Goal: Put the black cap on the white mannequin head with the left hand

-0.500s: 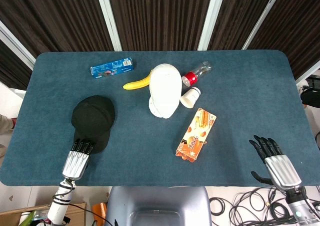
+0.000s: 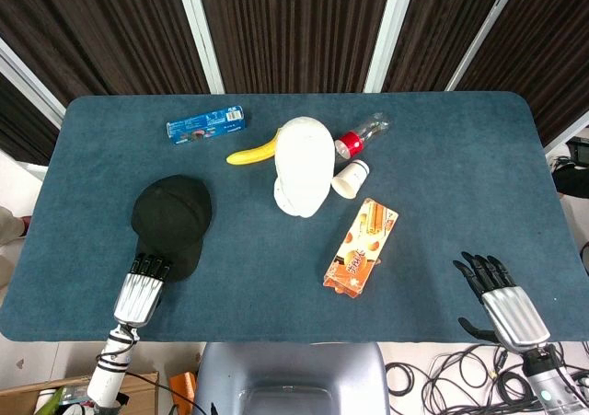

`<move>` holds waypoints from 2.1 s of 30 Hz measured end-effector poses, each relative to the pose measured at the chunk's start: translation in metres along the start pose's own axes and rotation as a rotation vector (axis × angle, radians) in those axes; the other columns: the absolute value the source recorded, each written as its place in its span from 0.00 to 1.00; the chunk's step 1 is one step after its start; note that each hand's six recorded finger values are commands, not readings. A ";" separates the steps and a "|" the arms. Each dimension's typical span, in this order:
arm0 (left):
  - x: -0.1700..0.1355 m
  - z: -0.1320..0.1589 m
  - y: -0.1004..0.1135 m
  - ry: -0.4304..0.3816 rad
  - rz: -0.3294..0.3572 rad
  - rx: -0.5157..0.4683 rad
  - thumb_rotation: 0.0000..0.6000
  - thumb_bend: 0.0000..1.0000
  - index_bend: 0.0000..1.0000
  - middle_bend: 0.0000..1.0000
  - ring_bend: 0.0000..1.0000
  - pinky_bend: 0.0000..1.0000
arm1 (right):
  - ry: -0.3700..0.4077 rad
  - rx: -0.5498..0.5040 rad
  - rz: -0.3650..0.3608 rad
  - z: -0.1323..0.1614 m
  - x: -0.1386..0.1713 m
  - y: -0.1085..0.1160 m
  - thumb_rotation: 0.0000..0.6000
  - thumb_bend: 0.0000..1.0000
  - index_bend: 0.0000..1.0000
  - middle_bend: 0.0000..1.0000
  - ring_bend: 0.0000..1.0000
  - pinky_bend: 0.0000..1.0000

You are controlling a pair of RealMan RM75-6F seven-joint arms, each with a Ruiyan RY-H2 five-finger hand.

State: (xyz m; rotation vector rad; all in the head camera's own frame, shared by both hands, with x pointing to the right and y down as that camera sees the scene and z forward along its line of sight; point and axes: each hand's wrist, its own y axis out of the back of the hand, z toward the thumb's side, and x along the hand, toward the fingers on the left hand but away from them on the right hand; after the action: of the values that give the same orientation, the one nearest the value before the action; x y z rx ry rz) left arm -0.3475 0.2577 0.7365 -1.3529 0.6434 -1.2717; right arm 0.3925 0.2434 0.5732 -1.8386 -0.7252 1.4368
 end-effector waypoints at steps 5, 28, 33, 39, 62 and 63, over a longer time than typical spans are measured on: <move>0.011 0.000 0.002 -0.023 0.032 0.064 1.00 0.34 0.42 0.42 0.34 0.34 | -0.009 0.005 0.000 -0.001 0.000 -0.001 1.00 0.18 0.00 0.00 0.00 0.00; 0.063 -0.003 0.028 -0.053 0.150 0.048 1.00 0.47 0.73 0.72 0.62 0.61 | -0.026 -0.002 -0.005 -0.006 0.003 0.001 1.00 0.18 0.00 0.00 0.00 0.00; 0.071 -0.020 0.050 -0.018 0.246 0.043 1.00 0.52 0.75 0.73 0.64 0.63 | -0.026 -0.008 -0.008 -0.008 0.004 0.003 1.00 0.18 0.00 0.00 0.00 0.00; 0.077 -0.046 0.086 0.029 0.407 0.029 1.00 0.57 0.76 0.75 0.65 0.63 | -0.019 -0.004 0.000 -0.005 0.003 0.000 1.00 0.18 0.00 0.00 0.00 0.00; 0.112 -0.088 0.218 0.095 0.970 -0.048 1.00 0.61 0.77 0.76 0.66 0.63 | -0.016 -0.003 0.007 -0.002 0.001 -0.002 1.00 0.18 0.00 0.00 0.00 0.00; 0.117 -0.084 0.222 0.086 0.980 -0.045 1.00 0.61 0.77 0.76 0.66 0.63 | -0.016 -0.005 0.006 -0.002 0.001 -0.002 1.00 0.18 0.00 0.00 0.00 0.00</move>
State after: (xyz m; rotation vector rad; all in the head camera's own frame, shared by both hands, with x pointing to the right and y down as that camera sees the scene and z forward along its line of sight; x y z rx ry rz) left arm -0.3297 0.0697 0.5505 -0.8104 1.2033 -0.5115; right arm 0.3944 0.2447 0.5746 -1.8367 -0.7318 1.4565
